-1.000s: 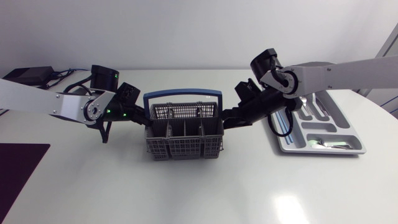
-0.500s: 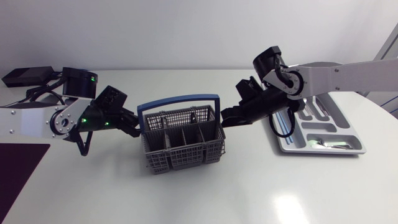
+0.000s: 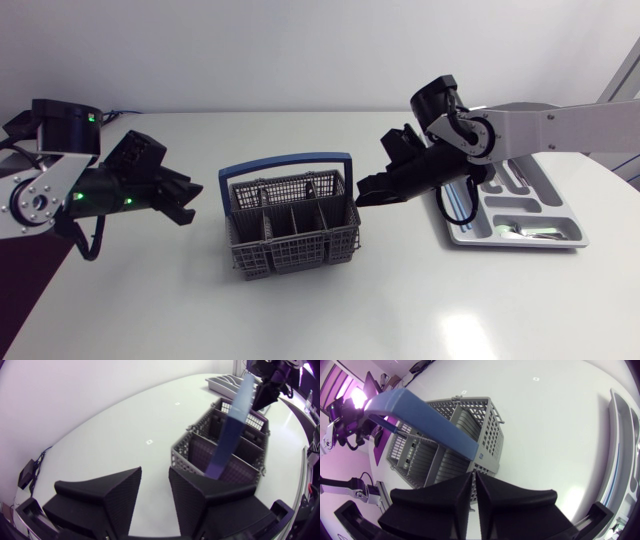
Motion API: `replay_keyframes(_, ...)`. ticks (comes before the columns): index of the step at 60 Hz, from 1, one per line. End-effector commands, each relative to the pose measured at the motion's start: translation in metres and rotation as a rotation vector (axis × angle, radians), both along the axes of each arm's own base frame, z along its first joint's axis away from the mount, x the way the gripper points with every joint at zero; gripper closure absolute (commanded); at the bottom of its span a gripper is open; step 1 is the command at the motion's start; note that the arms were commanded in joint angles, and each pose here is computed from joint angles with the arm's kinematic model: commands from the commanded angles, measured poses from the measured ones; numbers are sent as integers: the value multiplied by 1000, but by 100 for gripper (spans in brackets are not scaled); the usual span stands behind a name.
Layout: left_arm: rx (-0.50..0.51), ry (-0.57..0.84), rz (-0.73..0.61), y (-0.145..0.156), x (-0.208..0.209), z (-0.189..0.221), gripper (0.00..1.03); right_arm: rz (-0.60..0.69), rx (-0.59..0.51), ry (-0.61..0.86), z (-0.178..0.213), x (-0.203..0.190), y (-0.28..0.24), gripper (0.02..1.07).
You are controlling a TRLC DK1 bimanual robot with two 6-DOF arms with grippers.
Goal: Unload the cutlery basket into the drawer organizer.
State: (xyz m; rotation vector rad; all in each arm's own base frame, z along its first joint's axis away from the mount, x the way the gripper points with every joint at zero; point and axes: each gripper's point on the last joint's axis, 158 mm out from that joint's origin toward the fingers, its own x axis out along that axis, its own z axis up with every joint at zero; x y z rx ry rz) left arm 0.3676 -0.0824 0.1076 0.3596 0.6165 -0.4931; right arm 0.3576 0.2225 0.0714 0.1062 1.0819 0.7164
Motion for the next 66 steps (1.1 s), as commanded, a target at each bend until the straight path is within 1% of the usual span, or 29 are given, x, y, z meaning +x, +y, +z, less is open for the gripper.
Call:
replay_keyframes(1,29,53,-72,-7,-31,-22,72,14,-1,2,-3,-9,-3,94)
replay_keyframes(3,34,62,-98,-13,-39,-26,75,14,-3,4,-4,-10,-4,94)
replay_keyframes(9,54,132,-170,-29,-61,-44,75,14,-3,4,-5,-13,-7,94)
replay_keyframes(10,58,142,-183,-33,-65,-48,76,13,-3,4,-5,-13,-7,94)
replay_keyframes(16,62,179,-232,-49,-71,-60,77,15,-4,4,-5,-15,-8,94)
replay_keyframes(26,61,210,-262,-67,-58,-71,77,18,2,1,-3,-19,-7,94)
replay_keyframes(36,44,191,-249,-81,-31,-69,77,19,-1,2,-5,-24,-10,94)
replay_keyframes(47,42,175,-258,-101,-14,-68,77,2,-1,1,-7,-21,-17,94)
replay_keyframes(54,43,165,-253,-107,-4,-66,77,-7,2,-8,-6,-15,-19,94)
replay_keyframes(66,41,158,-233,-104,1,-64,75,-7,8,-14,-2,-9,-11,94)
